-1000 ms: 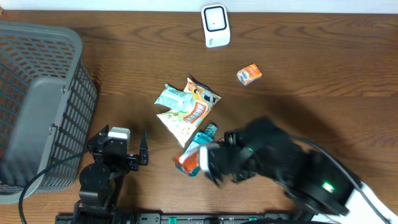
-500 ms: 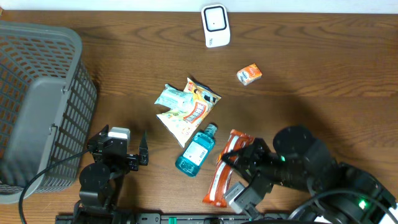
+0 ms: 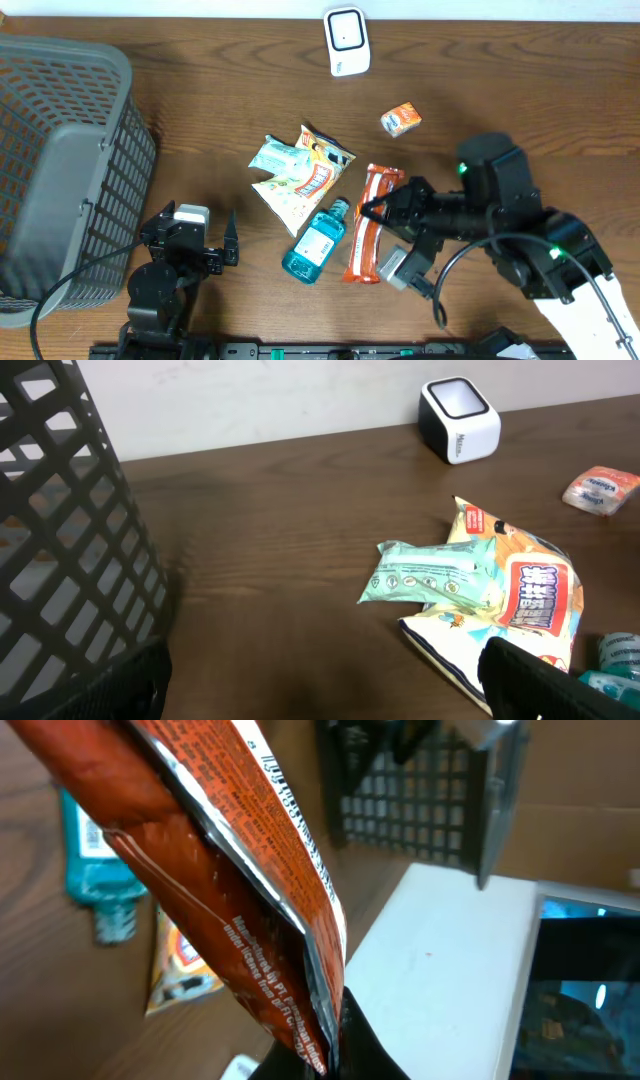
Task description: Scan the item barcode
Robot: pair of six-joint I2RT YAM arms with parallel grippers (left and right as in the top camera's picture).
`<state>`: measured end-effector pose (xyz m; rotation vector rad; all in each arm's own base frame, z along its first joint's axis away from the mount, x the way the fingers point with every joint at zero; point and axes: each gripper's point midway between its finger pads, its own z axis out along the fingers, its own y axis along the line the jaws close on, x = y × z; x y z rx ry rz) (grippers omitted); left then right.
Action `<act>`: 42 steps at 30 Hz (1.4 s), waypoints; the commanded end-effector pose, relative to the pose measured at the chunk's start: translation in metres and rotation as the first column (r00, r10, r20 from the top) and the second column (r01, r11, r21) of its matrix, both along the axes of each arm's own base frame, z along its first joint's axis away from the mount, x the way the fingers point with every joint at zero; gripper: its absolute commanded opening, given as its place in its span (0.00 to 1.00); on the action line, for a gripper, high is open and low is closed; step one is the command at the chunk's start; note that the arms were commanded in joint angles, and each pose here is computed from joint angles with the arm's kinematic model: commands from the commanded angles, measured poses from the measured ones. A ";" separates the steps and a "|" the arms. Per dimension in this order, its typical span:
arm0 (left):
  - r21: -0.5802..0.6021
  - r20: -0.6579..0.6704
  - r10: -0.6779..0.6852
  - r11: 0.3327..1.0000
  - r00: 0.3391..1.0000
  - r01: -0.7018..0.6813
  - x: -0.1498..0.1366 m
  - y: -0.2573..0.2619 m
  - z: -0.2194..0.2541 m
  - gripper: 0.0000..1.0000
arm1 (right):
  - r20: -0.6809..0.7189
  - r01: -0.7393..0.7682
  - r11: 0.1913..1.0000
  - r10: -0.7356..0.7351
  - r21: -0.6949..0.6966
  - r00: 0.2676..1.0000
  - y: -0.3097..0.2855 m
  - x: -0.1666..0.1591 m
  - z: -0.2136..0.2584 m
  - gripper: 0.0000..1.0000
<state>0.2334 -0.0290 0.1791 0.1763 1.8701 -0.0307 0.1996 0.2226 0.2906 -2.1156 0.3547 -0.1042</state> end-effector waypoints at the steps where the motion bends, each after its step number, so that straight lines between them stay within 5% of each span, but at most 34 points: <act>1: -0.005 0.000 -0.011 1.000 1.000 0.011 0.000 -0.002 0.000 0.98 | 0.038 -0.159 0.980 0.156 0.119 0.987 0.007 -0.018 0.021 0.01; 9: -0.005 0.000 -0.011 1.000 1.000 0.011 0.000 -0.002 0.000 0.98 | -0.054 -0.206 0.956 0.222 0.207 0.974 0.010 -0.037 0.029 0.01; 14: -0.005 0.000 -0.011 1.000 1.000 0.011 0.000 -0.002 0.000 0.98 | -0.401 -0.017 0.961 0.131 0.275 0.907 0.013 -0.043 0.036 0.01; 17: -0.005 0.000 -0.011 1.000 1.000 0.011 0.000 -0.002 0.000 0.98 | -0.668 0.179 0.954 0.027 0.239 0.744 0.016 -0.036 0.036 0.01; 22: -0.005 0.000 -0.011 1.000 1.000 0.011 0.000 -0.002 0.000 0.98 | -0.939 0.347 0.930 -0.004 0.123 0.343 0.028 -0.026 0.035 0.01; 26: -0.005 0.000 -0.011 1.000 1.000 0.011 0.000 -0.002 0.000 0.98 | -0.996 0.396 0.917 0.010 0.045 0.090 0.039 -0.011 0.039 0.02; 31: -0.005 0.000 -0.011 1.000 1.000 0.011 0.000 -0.002 0.000 0.98 | -0.947 0.545 0.816 -0.010 -0.192 -0.320 0.055 0.041 0.031 0.01; 35: -0.005 0.000 -0.011 1.000 1.000 0.011 0.000 -0.002 0.000 0.98 | -0.895 0.638 0.712 0.029 -0.294 -0.445 0.065 0.089 0.011 0.01; 42: -0.005 0.000 -0.011 1.000 1.000 0.011 0.000 -0.002 0.000 0.98 | -0.813 0.681 0.675 0.206 -0.284 -0.544 0.071 0.173 -0.015 0.01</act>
